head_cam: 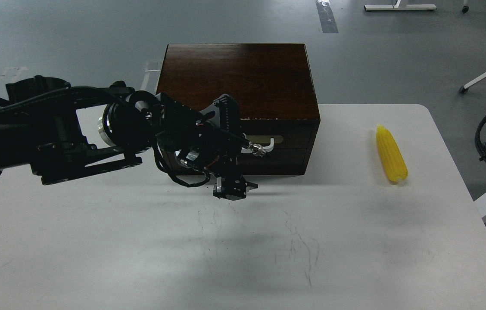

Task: Put corn in drawer with both arms
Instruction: 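Reach the left gripper to the white drawer handle and grasp it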

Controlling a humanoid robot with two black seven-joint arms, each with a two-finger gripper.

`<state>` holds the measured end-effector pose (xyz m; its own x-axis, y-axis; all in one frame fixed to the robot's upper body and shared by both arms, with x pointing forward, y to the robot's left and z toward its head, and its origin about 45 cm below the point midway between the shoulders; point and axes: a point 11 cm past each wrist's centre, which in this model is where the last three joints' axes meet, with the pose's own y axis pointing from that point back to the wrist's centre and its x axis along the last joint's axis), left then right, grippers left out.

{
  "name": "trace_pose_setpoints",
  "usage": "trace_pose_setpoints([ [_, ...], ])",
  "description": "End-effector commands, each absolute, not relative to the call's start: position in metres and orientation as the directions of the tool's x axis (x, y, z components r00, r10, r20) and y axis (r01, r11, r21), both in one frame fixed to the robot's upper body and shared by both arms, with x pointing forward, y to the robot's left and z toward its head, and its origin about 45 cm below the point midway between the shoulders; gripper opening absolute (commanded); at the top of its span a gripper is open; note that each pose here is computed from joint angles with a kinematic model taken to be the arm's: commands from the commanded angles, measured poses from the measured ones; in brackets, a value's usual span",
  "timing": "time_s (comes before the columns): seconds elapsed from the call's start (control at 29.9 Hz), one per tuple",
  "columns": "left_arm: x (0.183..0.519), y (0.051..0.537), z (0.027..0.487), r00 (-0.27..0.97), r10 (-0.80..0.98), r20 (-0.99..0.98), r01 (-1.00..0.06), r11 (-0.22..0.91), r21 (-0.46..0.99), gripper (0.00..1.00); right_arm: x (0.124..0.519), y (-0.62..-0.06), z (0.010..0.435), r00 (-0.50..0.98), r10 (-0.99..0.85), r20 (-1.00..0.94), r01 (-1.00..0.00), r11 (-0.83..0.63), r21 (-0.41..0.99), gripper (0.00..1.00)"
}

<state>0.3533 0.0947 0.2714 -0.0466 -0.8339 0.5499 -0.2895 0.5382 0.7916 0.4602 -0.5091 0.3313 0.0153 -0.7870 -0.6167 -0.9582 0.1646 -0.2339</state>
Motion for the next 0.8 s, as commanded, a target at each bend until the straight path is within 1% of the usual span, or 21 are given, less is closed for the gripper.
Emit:
trace_pose_setpoints([
  [0.0, 0.357, 0.097, 0.272, -0.048, -0.839, 0.542, -0.305, 0.529, 0.792, 0.89, 0.459, -0.512, 0.331, 0.007, -0.788, -0.616, -0.957, 0.172, -0.231, 1.0],
  [0.23, 0.36, 0.101, 0.269, -0.034, -0.842, 0.538, -0.314, 0.52, 0.794, 0.89, 0.459, -0.512, 0.331, 0.007, -0.788, -0.616, -0.957, 0.172, -0.231, 1.0],
  [0.43, 0.374, 0.113, 0.263, 0.009, -0.856, 0.517, -0.352, 0.481, 0.803, 0.89, 0.459, -0.512, 0.331, 0.008, -0.787, -0.617, -0.957, 0.172, -0.232, 1.0],
  [0.77, 0.371, 0.117, 0.253, 0.026, -0.86, 0.509, -0.335, 0.472, 0.816, 0.89, 0.459, -0.513, 0.331, 0.006, -0.787, -0.617, -0.957, 0.175, -0.232, 1.0],
])
